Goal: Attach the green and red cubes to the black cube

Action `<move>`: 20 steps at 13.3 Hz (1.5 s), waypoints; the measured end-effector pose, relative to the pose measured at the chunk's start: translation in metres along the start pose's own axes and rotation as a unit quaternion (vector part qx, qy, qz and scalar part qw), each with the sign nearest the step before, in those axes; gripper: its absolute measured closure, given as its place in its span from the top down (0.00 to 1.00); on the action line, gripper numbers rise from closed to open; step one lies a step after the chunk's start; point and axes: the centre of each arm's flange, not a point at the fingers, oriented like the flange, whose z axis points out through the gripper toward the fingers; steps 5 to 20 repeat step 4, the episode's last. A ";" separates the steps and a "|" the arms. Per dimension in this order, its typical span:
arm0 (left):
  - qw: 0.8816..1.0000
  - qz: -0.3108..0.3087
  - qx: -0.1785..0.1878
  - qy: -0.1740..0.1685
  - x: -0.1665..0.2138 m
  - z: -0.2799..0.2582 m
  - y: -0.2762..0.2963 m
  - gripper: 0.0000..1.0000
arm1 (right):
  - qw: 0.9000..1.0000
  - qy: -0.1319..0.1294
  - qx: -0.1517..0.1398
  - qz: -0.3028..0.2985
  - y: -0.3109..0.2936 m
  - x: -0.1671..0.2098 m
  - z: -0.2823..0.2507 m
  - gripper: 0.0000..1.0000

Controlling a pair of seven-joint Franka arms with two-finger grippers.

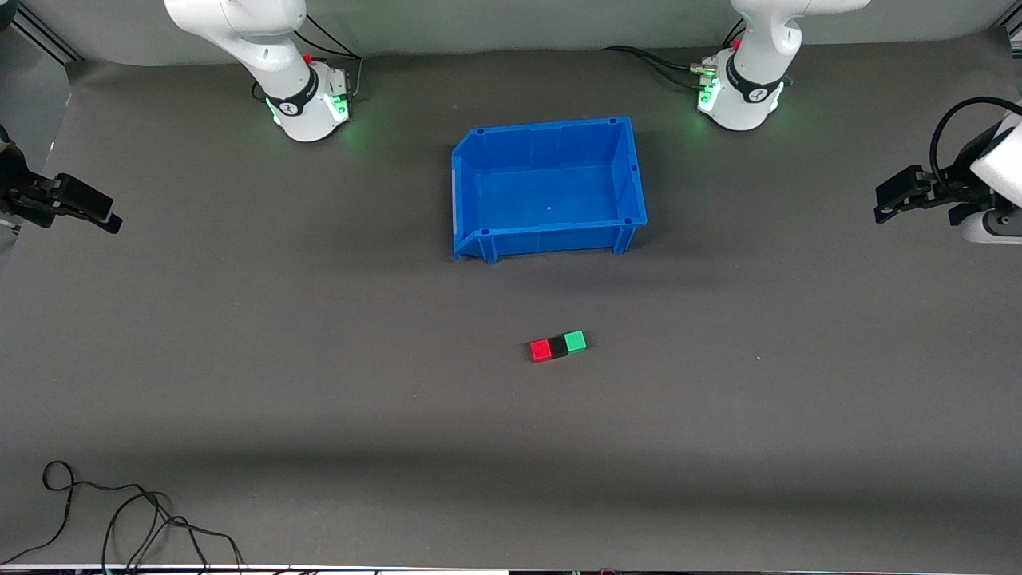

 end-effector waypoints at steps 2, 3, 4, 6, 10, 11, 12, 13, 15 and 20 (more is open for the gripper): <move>1.000 -0.004 0.000 -0.001 0.000 0.001 -0.005 0.99 | 1.000 0.000 0.000 0.000 0.000 0.000 0.000 1.00; 1.000 -0.005 0.000 -0.001 0.000 0.001 -0.006 1.00 | 1.000 0.000 0.000 0.000 0.000 0.000 0.000 1.00; 1.000 -0.006 0.000 -0.002 0.001 0.002 -0.006 1.00 | 1.000 0.000 0.000 0.000 0.000 0.000 0.000 1.00; 1.000 -0.006 0.000 -0.002 0.001 0.002 -0.006 1.00 | 1.000 0.000 0.000 0.000 0.000 0.000 0.000 1.00; 1.000 -0.006 0.000 -0.002 0.001 0.002 -0.006 1.00 | 1.000 0.000 0.000 0.000 0.000 0.000 0.000 1.00; 1.000 -0.006 0.000 -0.002 0.001 0.002 -0.006 1.00 | 1.000 0.000 0.000 0.000 0.000 0.000 0.000 1.00; 1.000 -0.006 0.000 -0.002 0.001 0.002 -0.006 1.00 | 1.000 0.000 0.000 0.000 0.000 0.000 0.000 1.00; 1.000 -0.006 0.000 -0.002 0.001 0.002 -0.006 1.00 | 1.000 0.000 0.000 0.000 0.000 0.000 0.000 1.00; 1.000 -0.006 0.000 -0.002 0.001 0.002 -0.006 1.00 | 1.000 0.000 0.000 0.000 0.000 0.000 0.000 1.00; 1.000 -0.006 0.000 -0.002 0.001 0.002 -0.006 1.00 | 1.000 0.000 0.000 0.000 0.000 0.000 0.000 1.00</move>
